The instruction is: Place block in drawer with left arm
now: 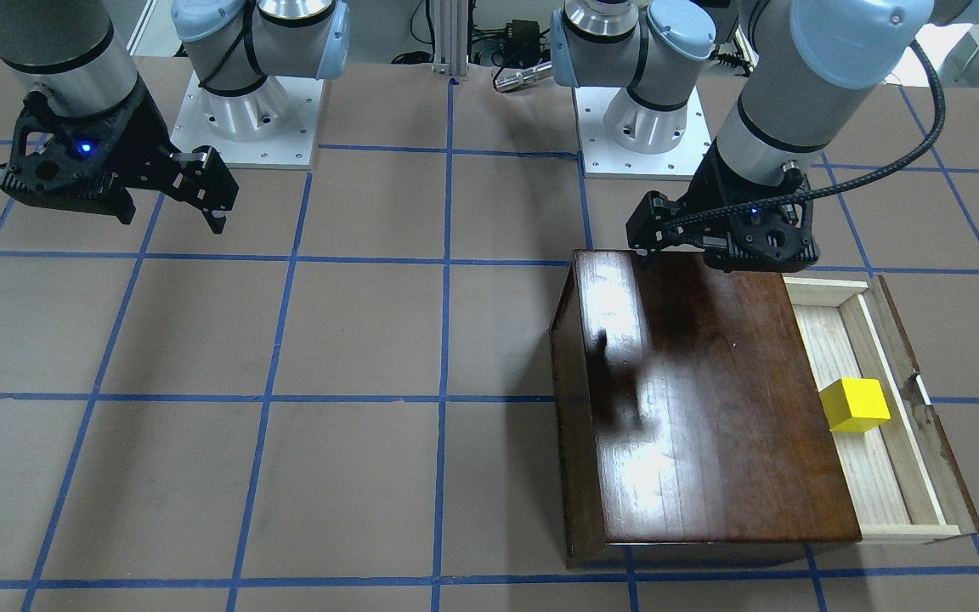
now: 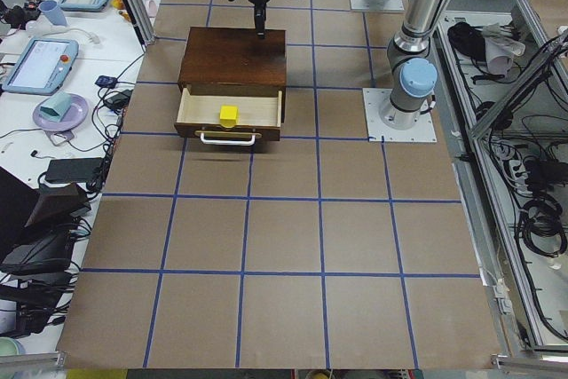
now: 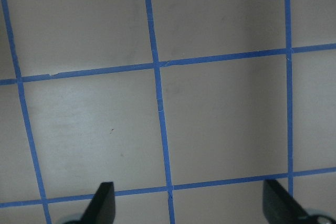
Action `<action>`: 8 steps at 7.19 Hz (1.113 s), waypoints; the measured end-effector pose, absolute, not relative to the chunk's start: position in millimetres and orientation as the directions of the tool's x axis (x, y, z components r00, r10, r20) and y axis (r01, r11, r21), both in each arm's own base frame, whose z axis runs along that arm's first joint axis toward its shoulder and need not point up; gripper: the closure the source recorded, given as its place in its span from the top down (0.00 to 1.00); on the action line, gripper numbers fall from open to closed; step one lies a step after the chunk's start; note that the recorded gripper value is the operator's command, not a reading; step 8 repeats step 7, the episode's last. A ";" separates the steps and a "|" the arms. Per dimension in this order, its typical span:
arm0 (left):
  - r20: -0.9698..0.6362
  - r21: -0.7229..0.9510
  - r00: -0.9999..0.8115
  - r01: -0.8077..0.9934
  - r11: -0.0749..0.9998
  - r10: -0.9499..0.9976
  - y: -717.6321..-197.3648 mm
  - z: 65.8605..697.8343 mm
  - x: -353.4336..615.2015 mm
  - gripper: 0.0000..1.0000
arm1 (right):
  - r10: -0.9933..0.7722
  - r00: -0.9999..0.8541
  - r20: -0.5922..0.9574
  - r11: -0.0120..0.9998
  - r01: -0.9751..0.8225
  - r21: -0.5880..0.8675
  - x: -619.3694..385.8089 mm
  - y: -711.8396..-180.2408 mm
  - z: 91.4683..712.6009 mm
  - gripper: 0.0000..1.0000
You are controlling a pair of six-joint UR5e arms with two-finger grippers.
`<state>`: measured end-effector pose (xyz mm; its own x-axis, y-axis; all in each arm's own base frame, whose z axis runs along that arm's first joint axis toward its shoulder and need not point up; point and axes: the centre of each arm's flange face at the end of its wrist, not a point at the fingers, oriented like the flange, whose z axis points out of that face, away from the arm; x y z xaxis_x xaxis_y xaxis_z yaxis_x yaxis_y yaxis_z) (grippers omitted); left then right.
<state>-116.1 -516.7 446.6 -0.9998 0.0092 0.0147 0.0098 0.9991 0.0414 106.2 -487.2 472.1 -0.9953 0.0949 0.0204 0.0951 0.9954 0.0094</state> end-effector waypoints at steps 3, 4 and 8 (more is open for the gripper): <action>0.015 0.048 -1.000 0.008 0.999 0.008 -513.7 443.2 -115.3 1.00 | 0.095 -0.995 0.020 0.995 0.095 0.009 106.2 -487.2 472.2 1.00; 0.015 0.047 -1.000 0.008 0.999 0.007 -513.7 443.4 -114.9 1.00 | 0.095 -0.995 0.020 0.995 0.095 0.009 106.1 -487.2 472.2 1.00; 0.014 0.042 -1.000 0.004 0.999 0.004 -514.2 444.9 -112.3 1.00 | 0.095 -0.995 0.020 0.995 0.095 0.009 106.1 -487.2 472.2 1.00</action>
